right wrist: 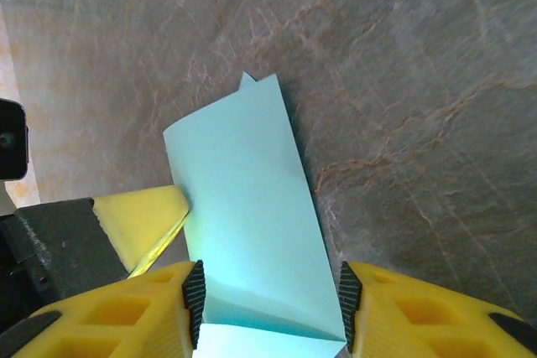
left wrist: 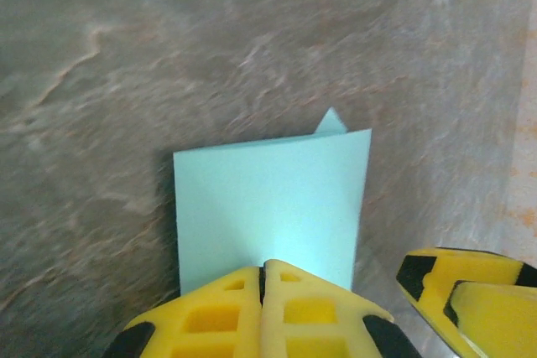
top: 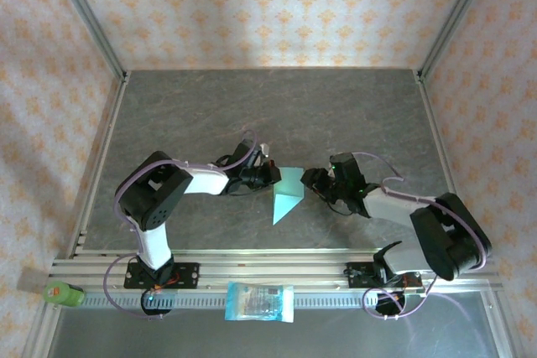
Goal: Fold a paper plane with a square sheet of paper (pick it up from the middle)
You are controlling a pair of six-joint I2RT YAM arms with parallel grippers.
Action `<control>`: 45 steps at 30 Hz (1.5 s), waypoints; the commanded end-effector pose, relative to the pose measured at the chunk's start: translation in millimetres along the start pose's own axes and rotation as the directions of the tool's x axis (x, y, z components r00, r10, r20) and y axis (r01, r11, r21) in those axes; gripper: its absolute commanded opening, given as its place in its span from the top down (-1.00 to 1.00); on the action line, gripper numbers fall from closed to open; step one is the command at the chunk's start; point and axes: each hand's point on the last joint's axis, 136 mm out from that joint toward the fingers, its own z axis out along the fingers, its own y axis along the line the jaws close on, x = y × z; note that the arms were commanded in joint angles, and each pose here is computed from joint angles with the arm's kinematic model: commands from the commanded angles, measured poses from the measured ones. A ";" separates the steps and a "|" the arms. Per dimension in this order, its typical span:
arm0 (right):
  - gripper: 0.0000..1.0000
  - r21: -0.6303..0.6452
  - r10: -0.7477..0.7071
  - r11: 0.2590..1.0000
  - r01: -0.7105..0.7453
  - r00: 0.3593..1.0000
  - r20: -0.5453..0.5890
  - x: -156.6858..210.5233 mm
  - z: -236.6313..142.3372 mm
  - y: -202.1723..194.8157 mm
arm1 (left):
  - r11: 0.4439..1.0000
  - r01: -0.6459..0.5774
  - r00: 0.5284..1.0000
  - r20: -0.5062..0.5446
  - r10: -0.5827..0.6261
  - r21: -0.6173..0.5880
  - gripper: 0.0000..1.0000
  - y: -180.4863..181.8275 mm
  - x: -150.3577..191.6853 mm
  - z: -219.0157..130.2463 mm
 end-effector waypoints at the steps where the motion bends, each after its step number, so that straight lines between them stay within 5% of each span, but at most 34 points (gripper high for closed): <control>1: 0.04 -0.048 -0.032 0.998 0.029 0.998 -0.062 6.1 3.4 11.3 | 1.000 0.009 1.000 0.006 -0.008 -0.020 0.95 16.4 6.4 4.2; 26: 0.07 0.011 0.003 1.000 -0.002 0.990 -0.142 15.3 14.9 0.0 | 0.999 0.027 1.000 -0.004 -0.027 -0.022 0.96 34.0 16.2 1.8; 33: 0.11 -0.109 -0.051 0.994 0.030 0.980 -0.192 17.9 12.6 30.4 | 1.000 0.022 1.000 -0.007 -0.022 -0.018 0.96 32.1 16.0 2.1; 45: 0.09 -0.106 -0.132 0.988 0.112 0.971 -0.199 8.6 21.2 40.0 | 1.000 0.015 1.000 -0.004 -0.015 -0.024 0.96 32.1 16.8 -2.1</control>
